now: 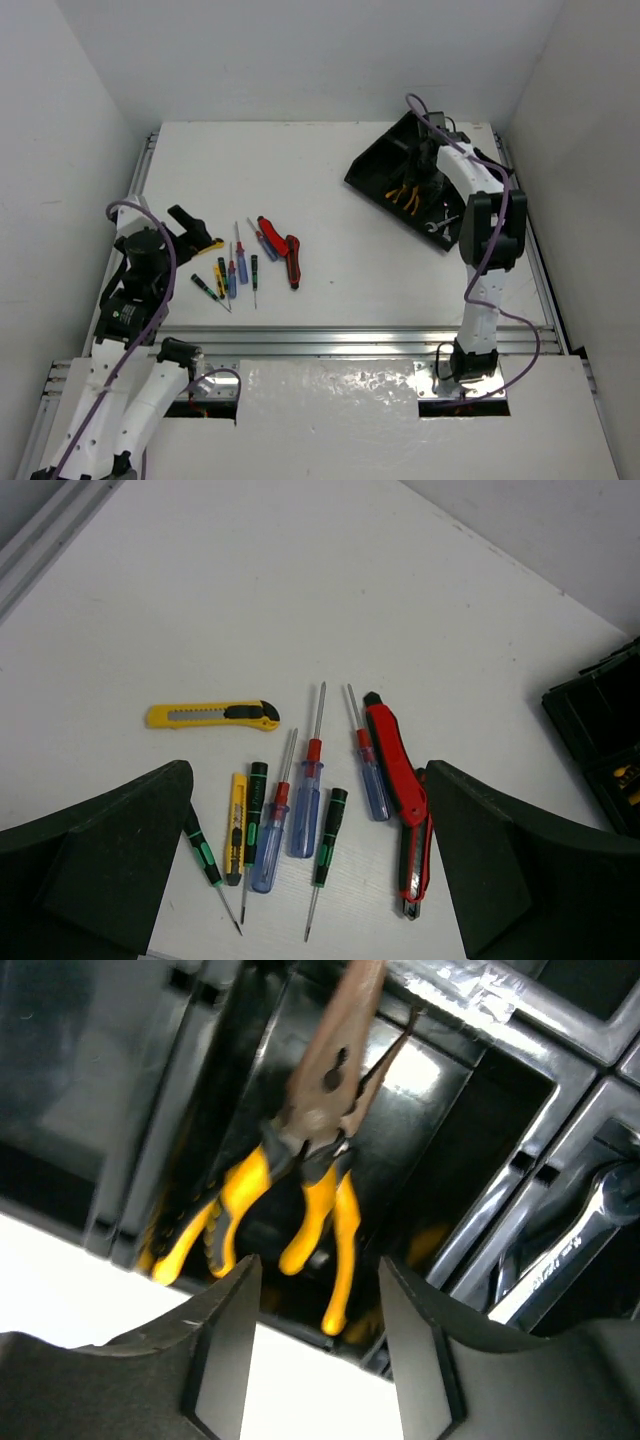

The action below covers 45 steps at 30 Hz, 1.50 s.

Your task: Sort the tools into containers

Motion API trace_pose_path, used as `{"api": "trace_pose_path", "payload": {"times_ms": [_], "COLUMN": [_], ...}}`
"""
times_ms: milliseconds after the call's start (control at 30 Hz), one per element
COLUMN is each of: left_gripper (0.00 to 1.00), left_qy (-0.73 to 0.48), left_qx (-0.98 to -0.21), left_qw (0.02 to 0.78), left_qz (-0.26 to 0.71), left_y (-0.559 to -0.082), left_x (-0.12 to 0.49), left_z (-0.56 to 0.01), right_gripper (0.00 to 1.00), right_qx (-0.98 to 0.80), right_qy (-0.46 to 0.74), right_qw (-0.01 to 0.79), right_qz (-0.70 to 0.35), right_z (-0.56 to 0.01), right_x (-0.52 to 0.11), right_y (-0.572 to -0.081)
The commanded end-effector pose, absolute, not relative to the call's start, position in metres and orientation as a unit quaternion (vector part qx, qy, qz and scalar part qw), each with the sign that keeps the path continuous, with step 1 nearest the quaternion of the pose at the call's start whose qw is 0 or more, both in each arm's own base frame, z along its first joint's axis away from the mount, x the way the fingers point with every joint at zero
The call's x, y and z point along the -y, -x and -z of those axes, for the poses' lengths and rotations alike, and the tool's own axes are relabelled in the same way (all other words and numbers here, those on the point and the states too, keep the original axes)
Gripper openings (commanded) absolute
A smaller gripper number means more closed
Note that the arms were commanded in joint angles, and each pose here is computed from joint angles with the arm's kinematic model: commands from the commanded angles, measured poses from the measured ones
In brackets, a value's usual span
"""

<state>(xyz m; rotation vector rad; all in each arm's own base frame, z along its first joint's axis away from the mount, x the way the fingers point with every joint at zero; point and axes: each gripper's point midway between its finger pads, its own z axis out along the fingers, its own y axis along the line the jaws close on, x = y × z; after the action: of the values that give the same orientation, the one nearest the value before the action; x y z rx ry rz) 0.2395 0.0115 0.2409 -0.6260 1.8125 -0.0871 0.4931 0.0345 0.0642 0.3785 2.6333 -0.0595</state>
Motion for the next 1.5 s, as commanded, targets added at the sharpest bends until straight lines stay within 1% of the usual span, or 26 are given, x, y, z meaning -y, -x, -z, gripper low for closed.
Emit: {"api": "trace_pose_path", "payload": {"times_ms": [0,67,100,133,167,233,267,333,400,433,500,533,567,600,633,667,700,833,967,1033,1067,1200,1233,1333,1367,1467], "left_gripper": [1.0,1.0,1.0,1.0,1.0,1.0,1.0,1.0,1.0,1.0,1.0,1.0,0.99,0.99,0.99,0.99,0.99,1.0,1.0,1.0,1.0,1.0,1.0,1.0,1.0,1.0], "left_qy": [0.245,0.234,0.229,0.219,0.215,0.194,0.187,0.174,0.169,0.17,0.164,0.158,0.16,0.162,0.166,0.173,0.181,0.194,0.19,0.185,0.184,0.186,0.186,0.182,0.181,0.177], "left_qx": [-0.781,-0.795,-0.801,-0.811,-0.816,-0.836,-0.843,-0.86,-0.868,-0.876,-0.882,-0.881,-0.881,-0.88,-0.879,-0.877,-0.875,-0.853,-0.853,-0.855,-0.852,-0.842,-0.841,-0.841,-0.842,-0.842], "left_qw": [0.572,0.557,0.551,0.54,0.533,0.508,0.498,0.473,0.459,0.443,0.427,0.421,0.42,0.421,0.424,0.427,0.43,0.47,0.469,0.467,0.471,0.486,0.488,0.49,0.488,0.487], "left_qz": [0.048,0.05,0.051,0.057,0.059,0.073,0.078,0.083,0.085,0.088,0.114,0.146,0.148,0.149,0.144,0.136,0.128,0.121,0.127,0.133,0.135,0.14,0.141,0.144,0.145,0.149], "left_y": [-0.254,-0.26,-0.262,-0.266,-0.268,-0.275,-0.277,-0.282,-0.284,-0.285,-0.286,-0.289,-0.29,-0.29,-0.29,-0.29,-0.288,-0.282,-0.281,-0.279,-0.278,-0.275,-0.275,-0.274,-0.274,-0.274], "left_x": [-0.004,0.001,0.004,0.009,0.011,0.022,0.027,0.034,0.038,0.042,0.055,0.068,0.069,0.068,0.066,0.062,0.058,0.048,0.05,0.053,0.053,0.052,0.052,0.053,0.054,0.055], "left_z": [-0.241,-0.232,-0.228,-0.222,-0.218,-0.204,-0.199,-0.186,-0.179,-0.171,-0.166,-0.166,-0.165,-0.166,-0.168,-0.17,-0.171,-0.188,-0.188,-0.187,-0.19,-0.197,-0.198,-0.2,-0.2,-0.2], "right_gripper": [0.52,0.54,0.55,0.57,0.58,0.58,0.58,0.58,0.57,0.57,0.58,0.58,0.58,0.58,0.61,0.67,0.69,0.69,0.69,0.69,0.68,0.61,0.52,0.44,0.35,0.19], "right_qx": [-0.938,-0.935,-0.932,-0.928,-0.933,-0.926,-0.931,-0.929,-0.933,-0.929,-0.927,-0.923,-0.919,-0.915,-0.911,-0.917,-0.919,-0.931,-0.937,-0.94,-0.945,-0.95,-0.951,-0.953,-0.954,-0.954], "right_qy": [-0.112,-0.065,-0.043,0.002,0.02,0.062,0.072,0.093,0.111,0.135,0.159,0.192,0.206,0.224,0.24,0.242,0.231,0.216,0.213,0.211,0.207,0.207,0.205,0.199,0.194,0.17], "right_qw": [0.327,0.348,0.358,0.37,0.358,0.365,0.349,0.344,0.319,0.316,0.306,0.301,0.3,0.3,0.296,0.282,0.284,0.259,0.255,0.253,0.244,0.229,0.226,0.223,0.227,0.246], "right_qz": [-0.02,-0.017,-0.021,-0.041,-0.043,-0.067,-0.073,-0.099,-0.123,-0.138,-0.146,-0.147,-0.148,-0.154,-0.158,-0.145,-0.143,-0.141,-0.109,-0.087,-0.072,-0.045,-0.044,-0.037,-0.03,-0.021], "right_z": [-0.141,-0.15,-0.158,-0.162,-0.15,-0.151,-0.135,-0.128,-0.111,-0.106,-0.098,-0.086,-0.081,-0.08,-0.075,-0.059,-0.061,-0.044,-0.028,-0.024,-0.012,0.009,0.011,0.016,0.015,0.001], "right_x": [-0.063,-0.094,-0.107,-0.14,-0.151,-0.187,-0.195,-0.221,-0.24,-0.26,-0.283,-0.302,-0.311,-0.322,-0.335,-0.337,-0.344,-0.364,-0.376,-0.375,-0.371,-0.362,-0.361,-0.354,-0.35,-0.331], "right_y": [-0.499,-0.487,-0.471,-0.462,-0.447,-0.427,-0.413,-0.398,-0.377,-0.366,-0.354,-0.345,-0.343,-0.341,-0.335,-0.333,-0.336,-0.322,-0.317,-0.319,-0.319,-0.316,-0.315,-0.313,-0.316,-0.32]}}
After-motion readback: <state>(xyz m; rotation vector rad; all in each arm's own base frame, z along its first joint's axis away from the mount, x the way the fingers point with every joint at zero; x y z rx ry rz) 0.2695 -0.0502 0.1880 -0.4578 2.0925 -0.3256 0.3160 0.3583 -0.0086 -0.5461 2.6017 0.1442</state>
